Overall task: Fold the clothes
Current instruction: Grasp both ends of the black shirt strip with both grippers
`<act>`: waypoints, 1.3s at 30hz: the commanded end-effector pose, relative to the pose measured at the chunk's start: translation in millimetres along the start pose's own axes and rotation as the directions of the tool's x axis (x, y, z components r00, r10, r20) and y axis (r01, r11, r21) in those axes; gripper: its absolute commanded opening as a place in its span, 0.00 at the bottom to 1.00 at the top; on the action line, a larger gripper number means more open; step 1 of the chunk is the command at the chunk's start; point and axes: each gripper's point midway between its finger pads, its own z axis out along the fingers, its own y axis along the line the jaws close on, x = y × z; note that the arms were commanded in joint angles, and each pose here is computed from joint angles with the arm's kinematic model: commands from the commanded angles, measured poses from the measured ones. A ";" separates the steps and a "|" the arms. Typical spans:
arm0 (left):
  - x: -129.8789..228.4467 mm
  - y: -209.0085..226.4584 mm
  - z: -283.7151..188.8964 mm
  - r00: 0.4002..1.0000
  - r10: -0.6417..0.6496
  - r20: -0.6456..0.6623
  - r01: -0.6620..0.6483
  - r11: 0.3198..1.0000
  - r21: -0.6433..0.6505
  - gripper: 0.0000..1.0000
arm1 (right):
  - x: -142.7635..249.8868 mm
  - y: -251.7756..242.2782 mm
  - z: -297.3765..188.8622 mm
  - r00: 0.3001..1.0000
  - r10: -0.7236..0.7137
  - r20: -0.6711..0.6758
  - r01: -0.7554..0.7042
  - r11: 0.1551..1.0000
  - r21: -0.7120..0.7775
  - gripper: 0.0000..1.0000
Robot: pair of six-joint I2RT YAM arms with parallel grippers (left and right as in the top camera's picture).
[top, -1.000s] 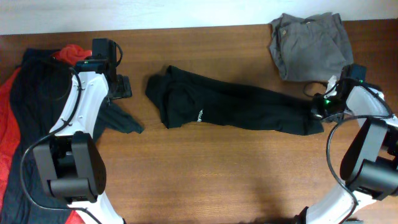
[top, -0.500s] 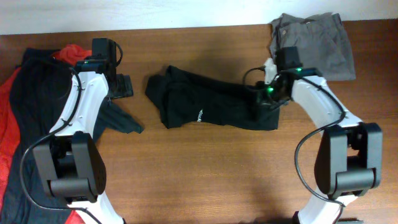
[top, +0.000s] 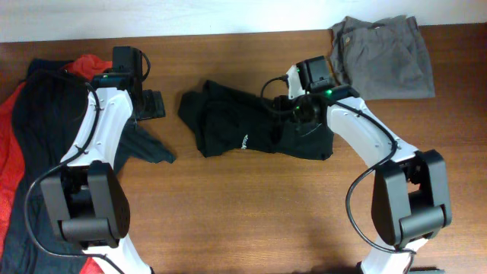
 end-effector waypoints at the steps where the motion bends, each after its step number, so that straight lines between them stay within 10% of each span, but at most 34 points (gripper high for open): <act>1: -4.5 -10.1 -3.0 1.000 -0.006 0.008 0.006 0.998 0.059 0.99 | -16.2 -1.9 -16.1 1.000 0.021 0.016 -0.021 1.000 0.019 0.46; 8: -2.4 -42.4 -0.7 0.997 0.076 0.006 -0.076 0.969 0.234 0.99 | -0.2 -53.8 -36.4 0.995 0.093 -0.038 -0.079 0.957 0.278 0.45; 13: 5.8 -100.8 18.2 0.975 0.220 0.043 -0.209 0.826 0.523 0.99 | 2.6 -56.8 -37.6 0.994 0.097 -0.046 -0.079 0.952 0.296 0.46; 22: 8.4 -133.4 57.5 0.962 0.258 0.092 -0.256 0.727 0.637 0.93 | 8.7 -61.0 -39.8 0.991 0.111 -0.069 -0.085 0.947 0.308 0.45; 36: -1.4 -165.4 39.4 0.948 0.254 0.190 -0.311 0.630 0.711 0.01 | 13.4 -130.8 -66.8 0.956 0.292 -0.036 -0.261 0.898 0.353 0.39; 39: -3.3 -167.4 36.8 0.949 0.247 0.195 -0.310 0.621 0.720 0.01 | 15.5 -130.9 -58.3 0.954 0.297 -0.035 -0.272 0.910 0.314 0.39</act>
